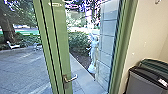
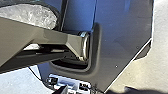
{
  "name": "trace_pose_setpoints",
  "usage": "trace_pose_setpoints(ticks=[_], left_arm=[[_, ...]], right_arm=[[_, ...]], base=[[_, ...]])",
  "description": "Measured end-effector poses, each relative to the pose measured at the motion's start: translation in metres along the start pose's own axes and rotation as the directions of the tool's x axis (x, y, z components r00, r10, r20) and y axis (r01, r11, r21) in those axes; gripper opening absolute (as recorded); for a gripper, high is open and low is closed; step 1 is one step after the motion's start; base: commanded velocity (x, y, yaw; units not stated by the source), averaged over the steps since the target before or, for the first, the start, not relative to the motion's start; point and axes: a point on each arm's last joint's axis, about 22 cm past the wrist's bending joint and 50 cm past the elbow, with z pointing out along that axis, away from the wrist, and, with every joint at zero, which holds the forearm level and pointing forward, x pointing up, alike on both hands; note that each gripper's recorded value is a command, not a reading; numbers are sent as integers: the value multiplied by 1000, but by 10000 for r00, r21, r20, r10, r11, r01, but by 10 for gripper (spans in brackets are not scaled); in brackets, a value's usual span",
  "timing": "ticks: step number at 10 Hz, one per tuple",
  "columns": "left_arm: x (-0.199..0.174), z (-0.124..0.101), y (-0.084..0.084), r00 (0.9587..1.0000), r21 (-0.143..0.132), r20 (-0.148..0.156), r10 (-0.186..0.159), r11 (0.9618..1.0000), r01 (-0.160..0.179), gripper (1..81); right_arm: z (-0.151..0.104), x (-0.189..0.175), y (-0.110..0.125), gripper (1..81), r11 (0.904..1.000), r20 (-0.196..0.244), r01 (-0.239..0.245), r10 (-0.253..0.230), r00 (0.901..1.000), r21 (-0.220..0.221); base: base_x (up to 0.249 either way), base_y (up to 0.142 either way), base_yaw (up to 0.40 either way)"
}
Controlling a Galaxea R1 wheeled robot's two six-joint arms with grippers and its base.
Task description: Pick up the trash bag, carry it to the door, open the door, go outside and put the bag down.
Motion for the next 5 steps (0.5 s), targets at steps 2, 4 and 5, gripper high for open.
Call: trace_pose_setpoints(ticks=[2,4,5], left_arm=[[0,0,0,10000,-4,-1,5,10000,-5,10],[0,0,0,10000,0,8,5,10000,-5,10],[-1,0,0,10000,6,9,24,10000,-24,10]], right_arm=[[0,0,1,811,10000,1,-5,5,10000,-12],[0,0,1,811,10000,1,-5,5,10000,-12],[0,0,1,811,10000,1,-5,5,10000,-12]], base=[[0,0,0],[0,0,0],[0,0,0]])
